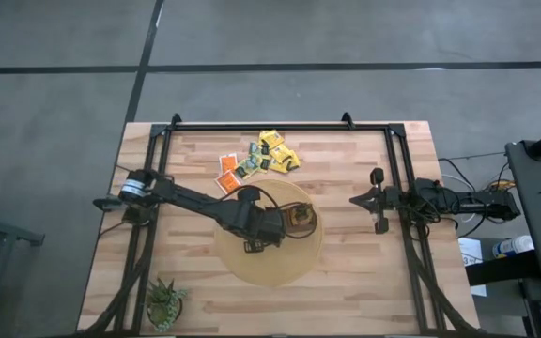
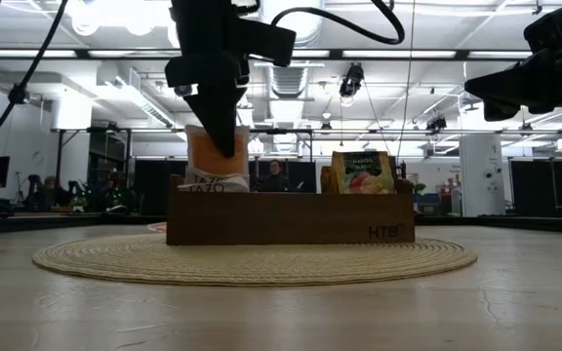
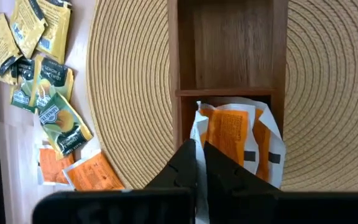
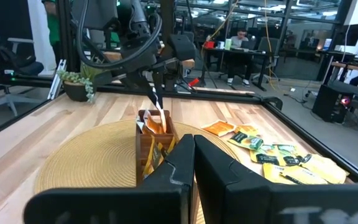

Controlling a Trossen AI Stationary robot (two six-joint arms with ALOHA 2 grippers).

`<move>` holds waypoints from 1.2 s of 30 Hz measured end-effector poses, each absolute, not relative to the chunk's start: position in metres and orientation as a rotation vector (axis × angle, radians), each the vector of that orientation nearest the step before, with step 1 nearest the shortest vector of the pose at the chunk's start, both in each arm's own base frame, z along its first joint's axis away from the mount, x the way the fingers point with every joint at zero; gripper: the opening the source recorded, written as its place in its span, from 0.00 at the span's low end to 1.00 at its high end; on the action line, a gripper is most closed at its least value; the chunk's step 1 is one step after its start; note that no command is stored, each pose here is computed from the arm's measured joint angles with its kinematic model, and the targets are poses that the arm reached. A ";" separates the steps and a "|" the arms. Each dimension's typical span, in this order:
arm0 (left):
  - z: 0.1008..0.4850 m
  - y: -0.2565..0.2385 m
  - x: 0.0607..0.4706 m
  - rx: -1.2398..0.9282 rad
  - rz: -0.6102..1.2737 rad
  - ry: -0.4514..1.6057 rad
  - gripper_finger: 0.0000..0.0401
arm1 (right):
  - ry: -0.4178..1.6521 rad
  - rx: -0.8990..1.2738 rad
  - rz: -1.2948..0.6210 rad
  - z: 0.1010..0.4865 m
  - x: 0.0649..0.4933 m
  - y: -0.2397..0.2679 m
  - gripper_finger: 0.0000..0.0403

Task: Pick & Place Tea
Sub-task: Put the white and orange tea bag into the wooden organizer

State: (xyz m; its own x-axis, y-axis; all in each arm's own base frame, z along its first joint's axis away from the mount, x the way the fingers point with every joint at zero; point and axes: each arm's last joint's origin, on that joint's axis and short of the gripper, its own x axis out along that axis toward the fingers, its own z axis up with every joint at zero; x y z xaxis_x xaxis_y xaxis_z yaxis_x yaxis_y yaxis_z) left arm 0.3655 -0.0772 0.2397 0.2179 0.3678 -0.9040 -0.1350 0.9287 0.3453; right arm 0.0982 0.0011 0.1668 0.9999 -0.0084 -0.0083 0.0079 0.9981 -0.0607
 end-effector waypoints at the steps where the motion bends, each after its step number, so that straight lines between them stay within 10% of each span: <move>1: 0.240 -0.077 0.365 0.209 0.351 1.307 0.05 | 0.008 -0.061 -0.008 0.167 0.098 0.001 0.02; 16: 0.240 -0.077 0.365 0.203 0.357 1.309 0.39 | 0.009 -0.061 -0.008 0.167 0.098 0.001 0.02; 36: 0.256 -0.084 0.360 -0.028 0.181 1.373 0.41 | 0.008 -0.061 -0.008 0.167 0.098 0.001 0.02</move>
State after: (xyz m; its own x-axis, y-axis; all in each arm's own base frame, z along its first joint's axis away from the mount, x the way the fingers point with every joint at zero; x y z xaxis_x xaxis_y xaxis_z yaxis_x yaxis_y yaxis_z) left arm 0.3604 -0.0837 0.2564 0.1848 0.1119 -0.9764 -0.1451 0.9857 0.0855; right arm 0.0982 0.0011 0.1668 0.9999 -0.0082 -0.0082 0.0077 0.9981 -0.0607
